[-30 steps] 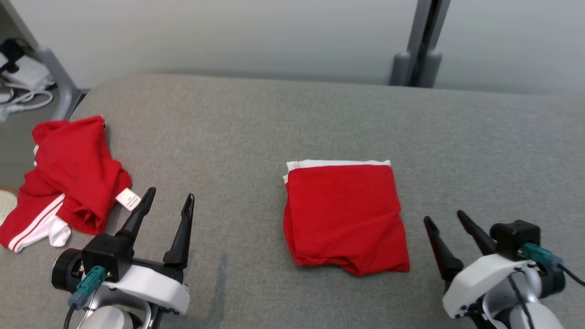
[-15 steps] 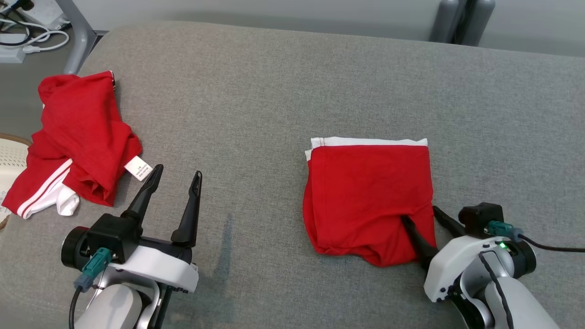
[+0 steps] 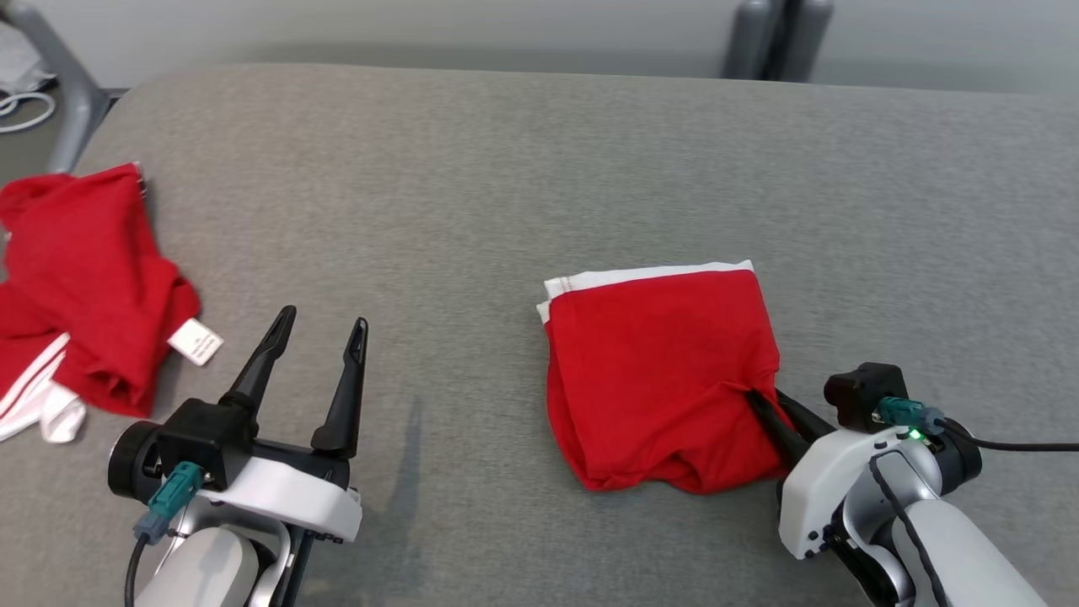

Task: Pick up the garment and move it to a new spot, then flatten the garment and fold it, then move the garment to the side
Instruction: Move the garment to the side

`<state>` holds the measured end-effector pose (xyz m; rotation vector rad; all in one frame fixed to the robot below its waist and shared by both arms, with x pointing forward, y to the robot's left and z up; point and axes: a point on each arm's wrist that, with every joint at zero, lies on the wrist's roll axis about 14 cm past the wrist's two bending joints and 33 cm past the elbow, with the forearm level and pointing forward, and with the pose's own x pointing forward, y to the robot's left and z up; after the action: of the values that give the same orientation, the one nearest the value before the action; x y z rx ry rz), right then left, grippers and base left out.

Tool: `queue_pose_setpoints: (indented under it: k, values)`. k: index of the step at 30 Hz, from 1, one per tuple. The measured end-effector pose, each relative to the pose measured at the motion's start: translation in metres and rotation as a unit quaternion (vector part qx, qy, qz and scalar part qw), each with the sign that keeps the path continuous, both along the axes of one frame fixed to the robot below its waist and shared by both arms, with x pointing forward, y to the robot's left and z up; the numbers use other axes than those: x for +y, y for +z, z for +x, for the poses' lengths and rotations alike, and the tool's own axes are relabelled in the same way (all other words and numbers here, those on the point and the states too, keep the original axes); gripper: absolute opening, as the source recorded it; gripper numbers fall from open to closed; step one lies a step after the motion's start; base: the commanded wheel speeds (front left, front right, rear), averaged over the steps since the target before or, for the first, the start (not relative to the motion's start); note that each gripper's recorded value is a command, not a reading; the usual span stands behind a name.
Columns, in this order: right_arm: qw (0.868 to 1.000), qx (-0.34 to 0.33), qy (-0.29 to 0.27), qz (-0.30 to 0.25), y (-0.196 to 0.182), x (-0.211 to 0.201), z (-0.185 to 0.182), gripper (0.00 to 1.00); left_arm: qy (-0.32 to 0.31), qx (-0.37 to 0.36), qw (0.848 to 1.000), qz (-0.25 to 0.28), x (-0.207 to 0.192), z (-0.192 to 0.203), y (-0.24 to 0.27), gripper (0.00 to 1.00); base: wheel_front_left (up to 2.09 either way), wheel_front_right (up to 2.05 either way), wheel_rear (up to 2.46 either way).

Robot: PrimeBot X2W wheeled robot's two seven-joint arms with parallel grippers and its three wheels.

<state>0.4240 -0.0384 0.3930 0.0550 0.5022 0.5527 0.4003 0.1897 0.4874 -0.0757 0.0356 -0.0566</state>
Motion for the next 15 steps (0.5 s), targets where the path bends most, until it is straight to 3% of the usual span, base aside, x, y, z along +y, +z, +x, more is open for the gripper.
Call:
queue_pose_setpoints:
  k: [7, 15]
  values:
    - [0.998, -0.035, -0.017, -0.049, 0.017, -0.045, -0.005, 0.0, -0.057, -0.013, 0.998, -0.007, -0.037, 0.019, 0.006, 1.0, 0.0, 0.0, 0.0]
    - [0.989, -0.051, -0.093, -0.106, 0.03, -0.134, 0.0, 0.0, -0.154, -0.016, 0.988, -0.013, -0.1, 0.05, 0.004, 1.0, 0.0, 0.0, 0.0]
